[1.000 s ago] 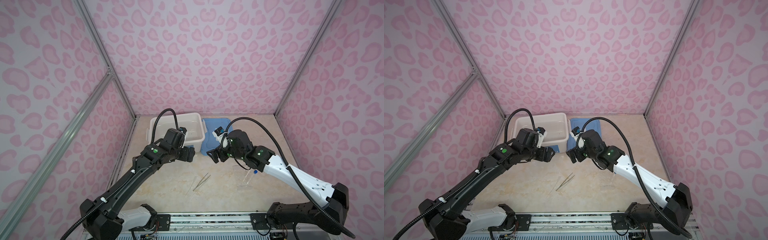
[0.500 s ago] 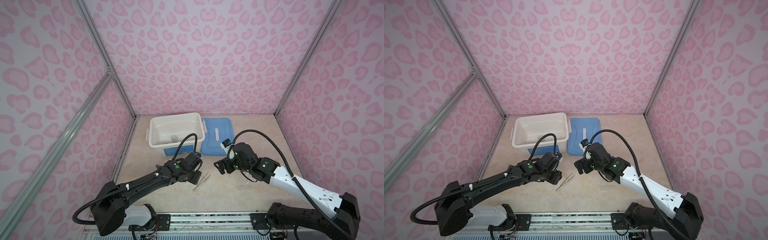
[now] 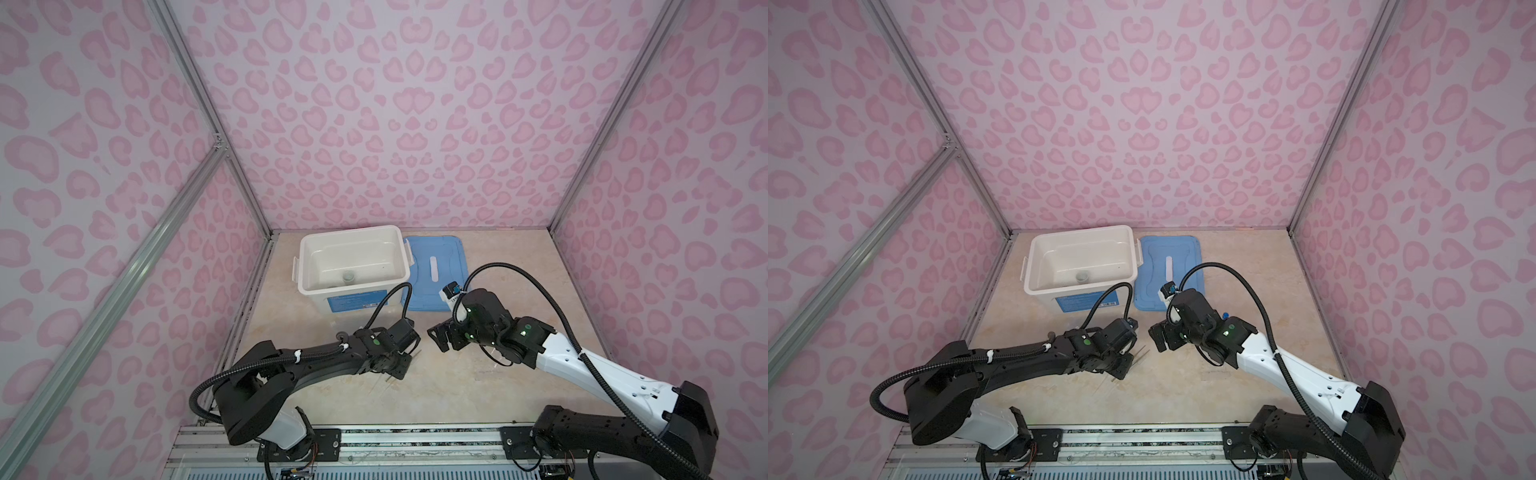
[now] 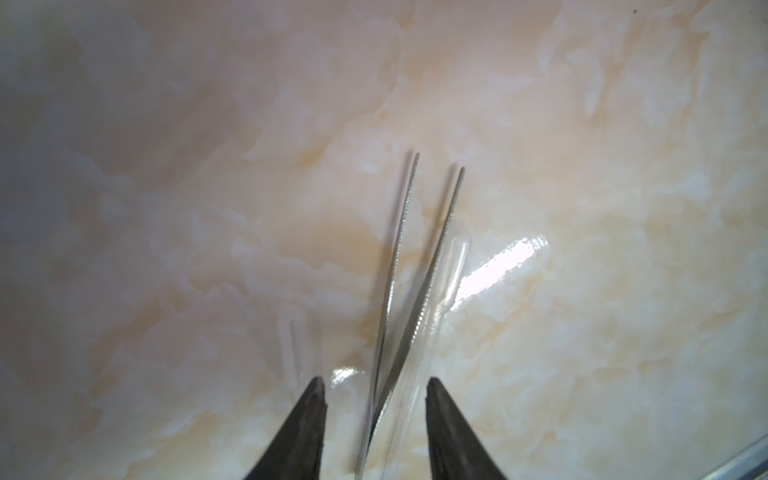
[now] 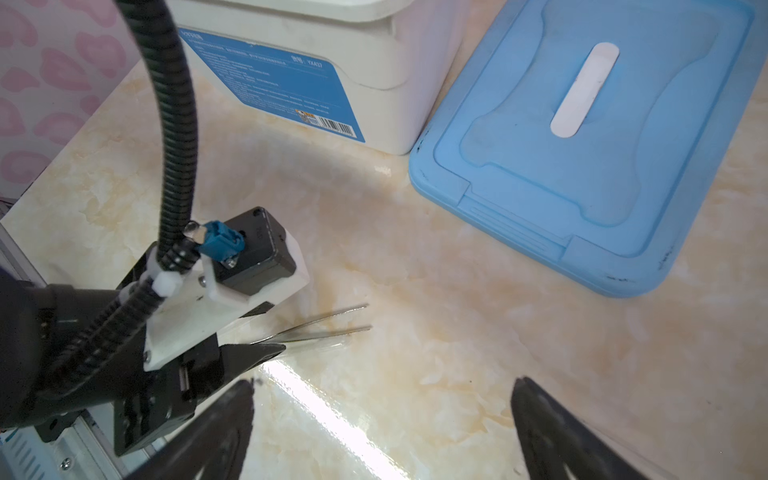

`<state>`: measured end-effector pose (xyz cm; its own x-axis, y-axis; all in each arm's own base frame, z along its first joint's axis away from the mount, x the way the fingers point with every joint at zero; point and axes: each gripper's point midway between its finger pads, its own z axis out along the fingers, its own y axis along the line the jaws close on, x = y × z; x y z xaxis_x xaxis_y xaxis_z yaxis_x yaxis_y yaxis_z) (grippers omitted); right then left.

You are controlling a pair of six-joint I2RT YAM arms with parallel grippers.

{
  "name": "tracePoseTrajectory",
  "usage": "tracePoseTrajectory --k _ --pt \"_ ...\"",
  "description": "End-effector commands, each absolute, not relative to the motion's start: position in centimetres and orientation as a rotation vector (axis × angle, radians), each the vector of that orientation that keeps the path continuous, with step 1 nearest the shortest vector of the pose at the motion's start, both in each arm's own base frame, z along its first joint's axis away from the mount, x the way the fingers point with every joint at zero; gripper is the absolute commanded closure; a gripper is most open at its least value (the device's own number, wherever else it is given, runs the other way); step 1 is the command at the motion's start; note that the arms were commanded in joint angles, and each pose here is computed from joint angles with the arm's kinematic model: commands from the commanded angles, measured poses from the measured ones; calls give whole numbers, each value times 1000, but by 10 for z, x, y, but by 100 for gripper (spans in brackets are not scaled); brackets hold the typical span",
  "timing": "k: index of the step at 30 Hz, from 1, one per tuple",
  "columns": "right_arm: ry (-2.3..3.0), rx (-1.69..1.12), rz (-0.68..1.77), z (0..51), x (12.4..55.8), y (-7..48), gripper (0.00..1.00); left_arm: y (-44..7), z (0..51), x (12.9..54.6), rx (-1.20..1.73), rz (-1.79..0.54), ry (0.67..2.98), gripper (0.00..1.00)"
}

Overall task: Organize the chemistry lab equipment
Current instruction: 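Move the left gripper down over the metal tweezers on the table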

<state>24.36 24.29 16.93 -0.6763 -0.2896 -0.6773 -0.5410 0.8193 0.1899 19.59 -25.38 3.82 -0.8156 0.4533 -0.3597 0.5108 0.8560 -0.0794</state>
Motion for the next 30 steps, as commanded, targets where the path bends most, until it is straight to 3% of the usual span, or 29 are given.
tracePoseTrajectory --k 1,20,21,30 --pt "2342 -594 484 167 247 244 3 -257 34 201 694 -243 2690 61" --pt "2373 -608 426 159 247 241 3 -258 22 199 696 -249 2704 63" --pt "2375 -608 424 158 247 240 3 -258 21 199 698 -247 2707 69" --pt "2389 -616 425 155 246 241 3 -257 15 202 693 -170 2718 74"
